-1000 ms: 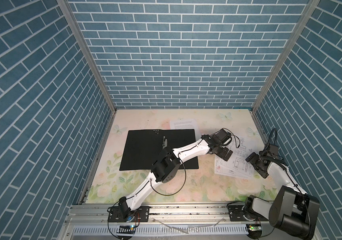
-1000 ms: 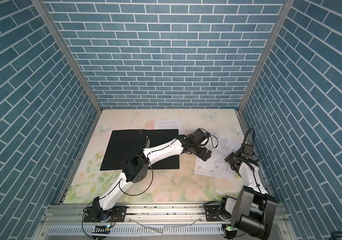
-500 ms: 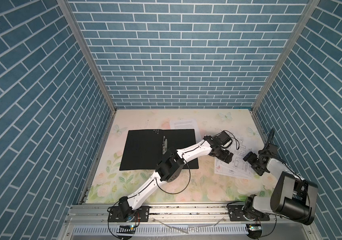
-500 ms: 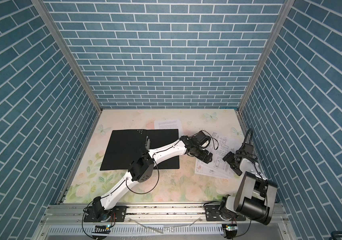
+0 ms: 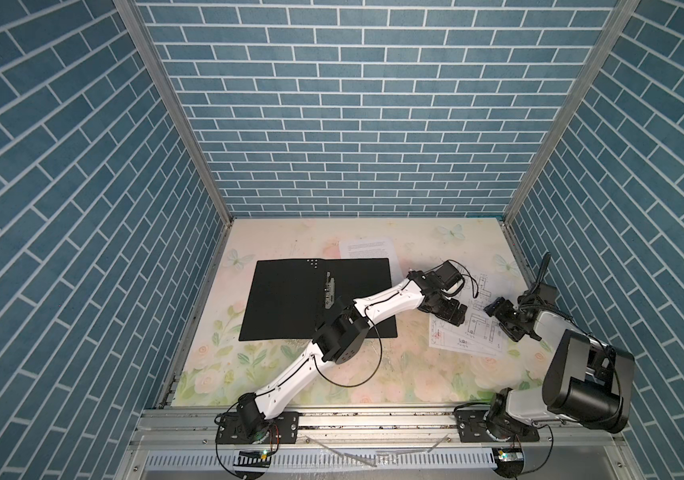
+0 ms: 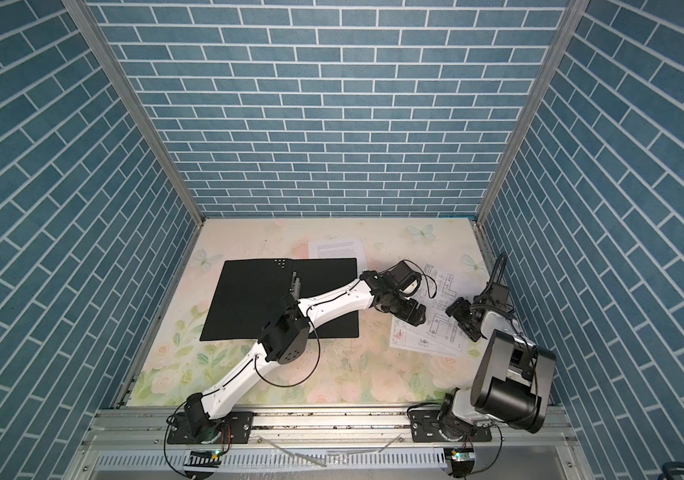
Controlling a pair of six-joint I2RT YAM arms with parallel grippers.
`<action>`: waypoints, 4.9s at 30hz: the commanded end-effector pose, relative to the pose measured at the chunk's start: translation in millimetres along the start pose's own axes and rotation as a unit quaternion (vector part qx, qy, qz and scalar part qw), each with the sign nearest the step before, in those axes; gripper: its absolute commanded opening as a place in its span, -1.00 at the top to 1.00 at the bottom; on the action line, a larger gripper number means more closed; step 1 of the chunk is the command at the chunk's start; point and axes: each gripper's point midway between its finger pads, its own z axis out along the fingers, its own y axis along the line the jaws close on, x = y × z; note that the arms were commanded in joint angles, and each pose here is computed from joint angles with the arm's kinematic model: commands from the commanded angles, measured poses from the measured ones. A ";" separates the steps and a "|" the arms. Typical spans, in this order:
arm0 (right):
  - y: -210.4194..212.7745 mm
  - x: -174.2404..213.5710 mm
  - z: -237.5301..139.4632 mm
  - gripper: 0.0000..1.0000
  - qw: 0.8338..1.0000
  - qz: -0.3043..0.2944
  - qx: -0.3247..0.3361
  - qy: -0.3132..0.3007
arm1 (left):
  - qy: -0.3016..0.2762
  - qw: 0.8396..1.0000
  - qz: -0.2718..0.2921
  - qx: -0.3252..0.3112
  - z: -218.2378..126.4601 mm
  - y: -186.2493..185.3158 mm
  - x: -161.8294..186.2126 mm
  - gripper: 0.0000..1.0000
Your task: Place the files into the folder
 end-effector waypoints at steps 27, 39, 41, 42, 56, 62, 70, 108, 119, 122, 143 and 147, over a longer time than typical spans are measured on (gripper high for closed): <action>-28.1 -11.1 -6.7 -0.67 0.998 -0.003 0.062 0.024 | 0.013 0.999 -0.013 -0.027 3.8 32.0 11.5 -0.87; -14.1 9.2 13.7 -0.57 0.996 0.002 0.021 0.088 | 0.008 1.000 -0.008 -0.008 4.1 24.5 5.4 -0.87; -9.4 13.8 15.8 -0.56 0.995 0.001 0.010 0.095 | 0.013 1.000 -0.009 -0.005 7.7 24.7 7.3 -0.87; -8.4 14.9 16.4 -0.55 0.995 0.002 0.007 0.096 | 0.015 1.000 -0.011 -0.002 9.5 24.9 8.3 -0.87; 4.6 29.8 18.2 -0.50 0.993 0.019 -0.033 0.111 | 0.030 0.999 -0.039 0.013 23.3 32.3 17.4 -0.86; 14.1 32.7 19.3 -0.50 0.993 0.023 -0.050 0.107 | 0.019 0.998 -0.051 0.039 20.9 24.2 13.3 -0.87; 19.8 36.9 20.5 -0.49 0.993 0.019 -0.054 0.106 | 0.014 0.995 -0.072 0.066 20.4 21.1 12.2 -0.86; 26.7 16.4 -18.4 -0.60 0.998 0.002 -0.046 0.047 | -0.045 0.983 -0.123 0.130 -4.0 14.6 -17.4 0.13; 18.2 30.7 -5.3 -0.49 0.996 0.020 -0.047 0.077 | -0.056 0.976 -0.144 0.155 -10.7 12.1 -24.0 0.14; 17.6 33.7 -5.8 -0.49 0.995 0.023 -0.048 0.079 | -0.062 0.972 -0.153 0.167 -14.0 10.7 -27.7 0.14; 26.6 42.7 -9.8 -0.48 0.989 0.061 -0.107 0.085 | -0.118 0.939 -0.212 0.243 -46.9 2.1 -52.4 0.22; 29.2 43.1 -8.0 -0.48 0.987 0.071 -0.119 0.083 | -0.124 0.937 -0.213 0.246 -51.4 0.1 -55.1 0.22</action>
